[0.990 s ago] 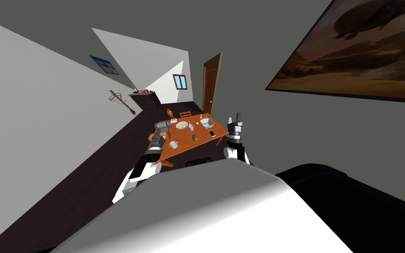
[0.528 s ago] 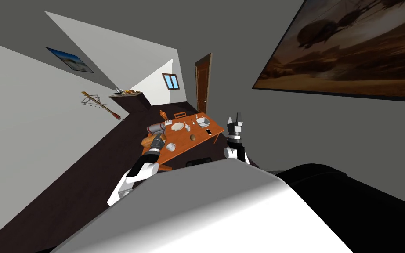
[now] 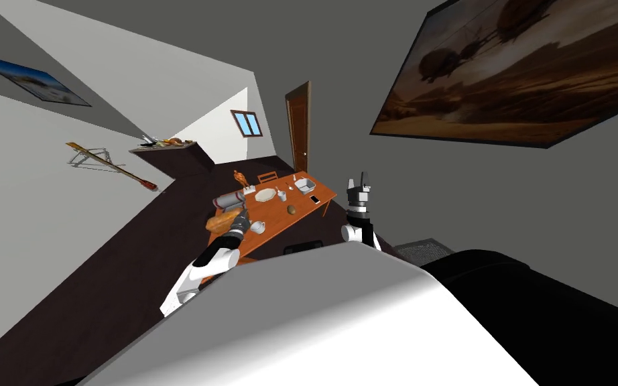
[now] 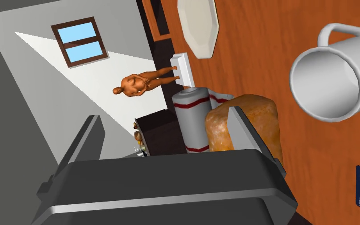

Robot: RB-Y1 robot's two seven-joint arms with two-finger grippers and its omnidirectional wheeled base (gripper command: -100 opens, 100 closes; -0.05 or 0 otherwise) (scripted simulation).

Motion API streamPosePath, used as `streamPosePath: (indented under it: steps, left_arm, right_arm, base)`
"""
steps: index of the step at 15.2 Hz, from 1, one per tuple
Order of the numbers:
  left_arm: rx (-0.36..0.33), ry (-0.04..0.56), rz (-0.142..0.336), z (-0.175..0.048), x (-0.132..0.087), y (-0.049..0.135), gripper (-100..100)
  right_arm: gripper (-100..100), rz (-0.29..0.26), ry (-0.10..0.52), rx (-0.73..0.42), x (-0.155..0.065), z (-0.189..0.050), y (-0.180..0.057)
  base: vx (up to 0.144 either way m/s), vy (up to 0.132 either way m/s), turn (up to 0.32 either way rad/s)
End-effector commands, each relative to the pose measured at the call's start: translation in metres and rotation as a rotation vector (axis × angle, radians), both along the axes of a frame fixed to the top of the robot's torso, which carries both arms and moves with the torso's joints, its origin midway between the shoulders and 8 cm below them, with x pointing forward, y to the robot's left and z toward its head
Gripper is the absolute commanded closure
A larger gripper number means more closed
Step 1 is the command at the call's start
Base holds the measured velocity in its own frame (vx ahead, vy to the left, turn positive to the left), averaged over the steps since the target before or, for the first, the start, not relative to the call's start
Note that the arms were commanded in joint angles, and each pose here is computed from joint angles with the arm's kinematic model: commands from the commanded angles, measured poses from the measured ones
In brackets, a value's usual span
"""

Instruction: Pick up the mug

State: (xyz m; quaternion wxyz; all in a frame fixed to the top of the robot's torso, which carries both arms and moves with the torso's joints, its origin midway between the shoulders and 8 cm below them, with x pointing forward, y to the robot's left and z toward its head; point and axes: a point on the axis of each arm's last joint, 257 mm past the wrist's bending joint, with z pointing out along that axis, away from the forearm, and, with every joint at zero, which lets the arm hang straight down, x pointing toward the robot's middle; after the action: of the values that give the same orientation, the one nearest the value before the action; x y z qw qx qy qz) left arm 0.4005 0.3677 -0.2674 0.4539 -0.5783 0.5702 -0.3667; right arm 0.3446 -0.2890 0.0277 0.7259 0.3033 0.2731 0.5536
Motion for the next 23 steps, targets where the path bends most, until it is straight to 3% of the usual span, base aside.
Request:
streamPosePath:
  steps: [1,12,23]
  left_arm:
    - [-0.015,0.066,0.015,-0.019,-0.007,0.010,-100]
    - [-0.064,0.305,0.067,-0.079,-0.040,0.035,-100]
    - [-0.131,0.569,0.137,-0.134,-0.092,0.062,-100]
  right_arm:
    - [0,0.000,0.000,0.000,0.000,0.000,0.000]
    - [0,0.000,0.000,0.000,0.000,0.000,0.000]
    - [0,0.000,0.000,0.000,0.000,0.000,0.000]
  base:
    - [-0.027,0.049,-0.350]
    - [-0.034,0.050,-0.209]
    - [-0.041,0.050,-0.232]
